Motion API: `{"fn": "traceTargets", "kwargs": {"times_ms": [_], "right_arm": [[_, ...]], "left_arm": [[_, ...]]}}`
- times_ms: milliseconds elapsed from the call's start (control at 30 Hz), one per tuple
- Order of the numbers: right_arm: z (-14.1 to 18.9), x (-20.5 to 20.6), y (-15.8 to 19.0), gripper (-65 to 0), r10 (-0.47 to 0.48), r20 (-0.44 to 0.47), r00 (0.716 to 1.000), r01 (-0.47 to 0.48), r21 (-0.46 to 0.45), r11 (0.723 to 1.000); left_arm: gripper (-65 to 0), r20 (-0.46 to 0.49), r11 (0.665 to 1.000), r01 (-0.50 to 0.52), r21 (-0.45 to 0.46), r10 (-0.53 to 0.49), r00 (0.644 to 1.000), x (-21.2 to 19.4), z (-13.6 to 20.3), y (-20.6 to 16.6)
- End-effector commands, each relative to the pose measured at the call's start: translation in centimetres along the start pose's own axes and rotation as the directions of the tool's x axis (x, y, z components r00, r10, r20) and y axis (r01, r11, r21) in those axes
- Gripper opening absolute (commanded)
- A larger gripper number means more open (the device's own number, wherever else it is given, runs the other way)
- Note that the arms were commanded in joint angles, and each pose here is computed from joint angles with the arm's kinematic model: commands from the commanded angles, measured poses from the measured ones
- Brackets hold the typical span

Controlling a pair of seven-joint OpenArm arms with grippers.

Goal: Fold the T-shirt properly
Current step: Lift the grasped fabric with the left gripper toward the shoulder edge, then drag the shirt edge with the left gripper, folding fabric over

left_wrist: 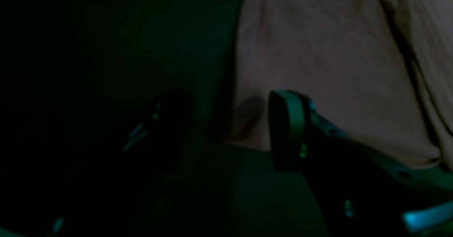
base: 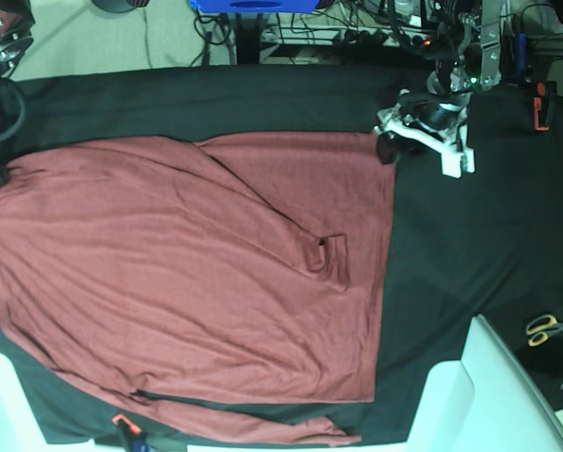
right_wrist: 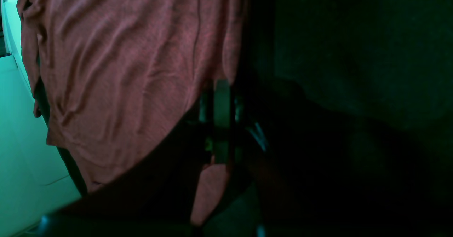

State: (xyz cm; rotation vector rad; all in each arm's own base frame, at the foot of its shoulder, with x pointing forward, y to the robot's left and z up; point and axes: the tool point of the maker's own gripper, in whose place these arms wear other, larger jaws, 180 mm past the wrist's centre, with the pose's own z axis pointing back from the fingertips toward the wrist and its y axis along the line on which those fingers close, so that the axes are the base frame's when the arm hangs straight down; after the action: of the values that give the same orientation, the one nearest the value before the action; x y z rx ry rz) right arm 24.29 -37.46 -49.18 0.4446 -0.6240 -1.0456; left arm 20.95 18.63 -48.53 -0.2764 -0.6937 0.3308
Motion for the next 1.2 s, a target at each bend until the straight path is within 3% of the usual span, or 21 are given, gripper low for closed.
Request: {"fn": "traceTargets", "kwargs": {"times_ms": [0, 167, 467, 533, 633, 667, 1067, 1167], "right_arm": [[0.6, 2.2, 0.9, -64.4, 0.018, 0.052, 0.998, -0.019, 0.025, 1.000], [0.6, 2.2, 0.9, -64.4, 0.017, 0.053, 0.998, -0.019, 0.026, 0.999], [0.3, 1.7, 1.0, -64.4, 0.011, 0.045, 0.999, -0.013, 0.031, 0.999], [0.3, 1.6, 1.1, -64.4, 0.011, 0.044, 0.999, -0.012, 0.032, 0.999], [0.0, 1.1, 1.2, -64.4, 0.007, 0.038, 0.999, -0.008, 0.035, 0.999], [0.0, 1.0, 1.2, -64.4, 0.006, 0.038, 0.999, -0.007, 0.036, 0.999], [0.5, 1.3, 0.4, -64.4, 0.003, 0.048, 0.999, -0.004, 0.023, 1.000], [1.5, 2.4, 0.3, -64.4, 0.039, 0.086, 0.996, -0.040, 0.010, 0.999]], "left_arm": [[-28.1, -0.048, 1.000, 0.002, -0.008, -0.002, 0.999, -1.1, -0.2, -0.2], [-28.3, -0.126, 0.999, 0.013, -0.038, -0.018, 0.992, -4.0, -0.7, -1.4], [-29.0, -0.153, 1.000, -0.010, -0.022, 0.007, 0.988, -5.5, -0.1, -0.9], [-36.7, -0.153, 1.000, -0.010, -0.022, 0.007, 0.988, -5.5, -0.1, -0.9], [-62.0, -0.160, 1.000, -0.008, -0.029, 0.003, 0.987, -5.7, -0.1, -1.2], [-65.0, -0.162, 0.999, -0.007, -0.031, 0.002, 0.987, -5.8, -0.2, -1.3], [-65.0, -0.152, 1.000, -0.007, -0.020, 0.004, 0.988, -5.4, 0.0, -0.7], [-65.0, -0.167, 0.999, 0.000, -0.032, -0.005, 0.986, -5.4, 0.4, -1.2]]}}
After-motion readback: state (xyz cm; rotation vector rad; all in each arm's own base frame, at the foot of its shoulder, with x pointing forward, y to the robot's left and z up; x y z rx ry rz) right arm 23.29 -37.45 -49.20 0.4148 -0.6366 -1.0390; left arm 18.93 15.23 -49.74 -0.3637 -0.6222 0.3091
